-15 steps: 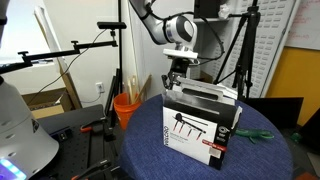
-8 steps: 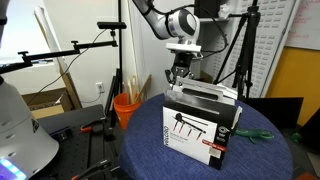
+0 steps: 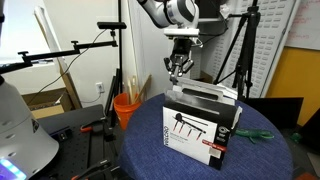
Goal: Remove the marker from the cup
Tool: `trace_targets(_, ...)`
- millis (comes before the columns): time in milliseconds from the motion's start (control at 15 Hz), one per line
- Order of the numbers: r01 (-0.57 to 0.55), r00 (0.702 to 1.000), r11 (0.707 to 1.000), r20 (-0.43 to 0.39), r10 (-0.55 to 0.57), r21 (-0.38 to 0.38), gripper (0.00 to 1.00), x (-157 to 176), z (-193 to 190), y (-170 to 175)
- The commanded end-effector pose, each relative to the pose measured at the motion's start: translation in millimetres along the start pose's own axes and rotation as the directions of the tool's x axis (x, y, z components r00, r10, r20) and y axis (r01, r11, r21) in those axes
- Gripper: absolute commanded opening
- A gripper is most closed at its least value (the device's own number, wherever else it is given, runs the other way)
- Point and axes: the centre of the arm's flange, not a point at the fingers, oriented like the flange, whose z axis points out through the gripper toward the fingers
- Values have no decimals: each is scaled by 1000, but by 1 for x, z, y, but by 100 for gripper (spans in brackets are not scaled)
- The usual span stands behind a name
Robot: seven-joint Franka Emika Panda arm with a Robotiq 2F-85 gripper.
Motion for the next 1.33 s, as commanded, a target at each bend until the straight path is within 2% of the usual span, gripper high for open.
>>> trace_targets(0,-52,999,999,2,52,4,6,-34,-33,-9)
trace_targets(267,-105,994,994,-32,105,6,6,-67,-58,5)
trace_targets(533,-141,986,990,-90,140,-5,6,-86,-61,30)
trace_targets(867,-191,977,981,-88,193,25,6,-89,-36,68)
trace_targets(1267,-230,972,971,-34,232,67,6,-85,7,101)
